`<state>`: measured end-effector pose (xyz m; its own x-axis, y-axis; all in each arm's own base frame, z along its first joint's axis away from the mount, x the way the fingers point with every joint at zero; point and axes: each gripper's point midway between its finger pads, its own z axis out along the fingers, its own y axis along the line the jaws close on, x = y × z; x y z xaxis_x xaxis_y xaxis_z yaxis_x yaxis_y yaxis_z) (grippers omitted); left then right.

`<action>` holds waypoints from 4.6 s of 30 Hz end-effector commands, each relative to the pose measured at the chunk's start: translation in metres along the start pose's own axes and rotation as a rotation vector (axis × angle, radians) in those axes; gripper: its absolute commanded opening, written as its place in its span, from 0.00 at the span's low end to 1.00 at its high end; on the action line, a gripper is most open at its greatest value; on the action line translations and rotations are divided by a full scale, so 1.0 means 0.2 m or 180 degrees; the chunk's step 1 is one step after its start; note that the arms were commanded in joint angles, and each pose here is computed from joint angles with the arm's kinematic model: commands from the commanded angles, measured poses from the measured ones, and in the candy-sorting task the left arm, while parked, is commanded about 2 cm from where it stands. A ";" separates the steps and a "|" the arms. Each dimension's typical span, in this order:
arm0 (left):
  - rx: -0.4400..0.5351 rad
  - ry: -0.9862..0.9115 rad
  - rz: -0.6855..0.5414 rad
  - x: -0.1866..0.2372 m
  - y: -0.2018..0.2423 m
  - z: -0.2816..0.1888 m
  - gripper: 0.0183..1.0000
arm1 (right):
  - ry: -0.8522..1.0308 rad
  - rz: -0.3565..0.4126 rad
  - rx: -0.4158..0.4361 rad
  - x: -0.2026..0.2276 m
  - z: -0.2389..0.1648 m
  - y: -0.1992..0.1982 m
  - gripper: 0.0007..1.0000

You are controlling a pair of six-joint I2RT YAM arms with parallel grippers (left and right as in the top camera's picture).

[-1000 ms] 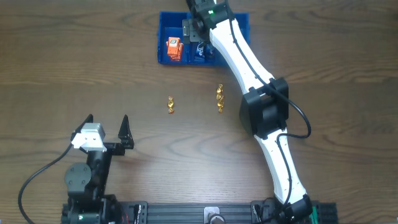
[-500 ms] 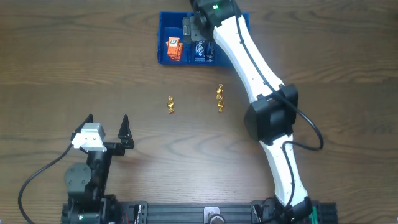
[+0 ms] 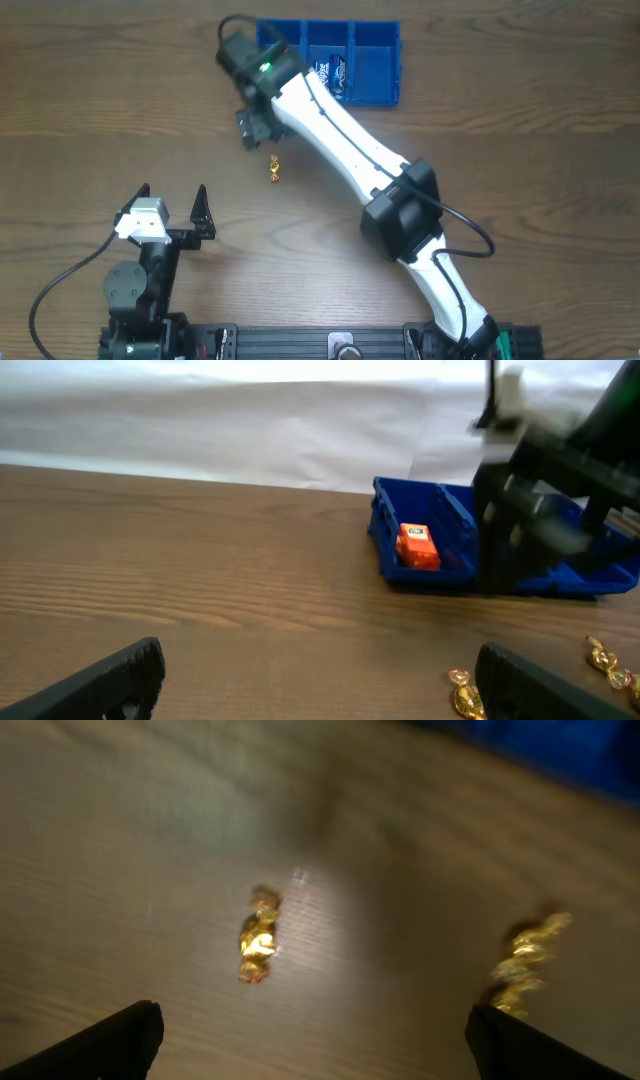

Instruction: Sort Candies Into Trays

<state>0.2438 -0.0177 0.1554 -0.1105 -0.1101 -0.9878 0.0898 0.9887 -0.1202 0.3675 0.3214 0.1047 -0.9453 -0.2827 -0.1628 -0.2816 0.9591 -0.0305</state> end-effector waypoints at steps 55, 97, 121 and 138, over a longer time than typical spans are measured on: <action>0.0043 0.0152 0.0030 0.08 0.00 0.01 1.00 | 0.0128 0.0600 -0.0034 0.17 0.54 0.15 0.21; 0.0043 0.0152 0.0030 0.08 0.00 0.01 1.00 | -0.1363 0.1272 0.0436 -0.53 -0.55 -1.22 0.04; 0.0043 0.0152 0.0030 0.08 0.00 0.01 1.00 | -0.1045 0.1178 0.0513 -0.67 0.05 -1.22 0.33; 0.0043 0.0152 0.0030 0.08 0.00 0.01 1.00 | -0.1078 0.1075 0.0324 -0.55 -0.31 -1.16 1.00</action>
<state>0.2438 -0.0177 0.1554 -0.1105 -0.1101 -0.9878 0.0898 0.9887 -0.1202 0.5453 0.1298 0.1277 -0.8986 0.0496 -0.4359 0.0832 0.9948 -0.0583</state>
